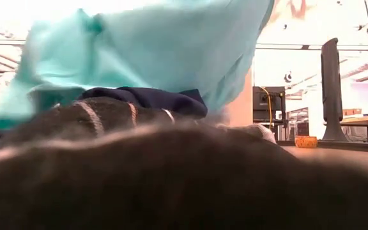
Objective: Sort clothes
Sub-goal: Put the light blue shorts into the laundry bin
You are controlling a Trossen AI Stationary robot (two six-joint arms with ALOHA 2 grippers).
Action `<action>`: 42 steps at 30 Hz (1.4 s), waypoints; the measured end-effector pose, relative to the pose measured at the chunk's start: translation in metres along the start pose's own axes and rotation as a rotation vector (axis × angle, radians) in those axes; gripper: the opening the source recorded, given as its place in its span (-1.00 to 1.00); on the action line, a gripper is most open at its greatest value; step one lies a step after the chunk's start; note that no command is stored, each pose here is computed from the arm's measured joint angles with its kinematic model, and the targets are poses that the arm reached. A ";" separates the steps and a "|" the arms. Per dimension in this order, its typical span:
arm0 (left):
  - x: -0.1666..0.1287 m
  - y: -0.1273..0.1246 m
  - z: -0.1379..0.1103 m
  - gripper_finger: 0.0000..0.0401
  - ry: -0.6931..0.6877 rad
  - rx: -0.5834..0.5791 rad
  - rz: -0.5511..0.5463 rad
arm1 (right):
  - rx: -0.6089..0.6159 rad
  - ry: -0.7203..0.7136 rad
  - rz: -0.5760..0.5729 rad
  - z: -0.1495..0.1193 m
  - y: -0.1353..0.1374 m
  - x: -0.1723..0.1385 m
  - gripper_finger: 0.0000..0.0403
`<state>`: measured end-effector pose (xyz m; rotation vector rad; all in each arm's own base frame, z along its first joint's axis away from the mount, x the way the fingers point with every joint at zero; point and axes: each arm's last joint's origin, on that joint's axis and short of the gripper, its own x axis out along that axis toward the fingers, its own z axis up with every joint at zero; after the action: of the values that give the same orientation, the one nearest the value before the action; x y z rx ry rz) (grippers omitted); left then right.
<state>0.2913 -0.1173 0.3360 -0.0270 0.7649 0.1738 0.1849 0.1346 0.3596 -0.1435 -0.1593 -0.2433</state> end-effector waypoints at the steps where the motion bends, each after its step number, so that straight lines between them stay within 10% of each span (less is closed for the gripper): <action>1: 0.000 0.000 -0.001 0.02 0.010 0.000 0.001 | -0.011 -0.028 -0.012 0.005 -0.004 -0.001 -1.00; 18: -0.015 -0.014 -0.005 0.06 -0.156 0.043 0.235 | -0.187 -0.309 -0.182 0.090 -0.071 0.005 -1.00; 31: -0.003 0.008 0.007 0.06 -0.158 -0.097 0.254 | -0.250 -0.194 -0.197 0.176 -0.119 0.041 -1.00; 42: -0.001 0.010 0.009 0.06 -0.147 -0.123 0.206 | -0.277 -0.166 -0.236 0.183 -0.154 0.096 -1.00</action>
<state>0.2953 -0.1072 0.3434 -0.0516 0.6091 0.4144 0.2131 -0.0060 0.5735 -0.4222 -0.3083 -0.4893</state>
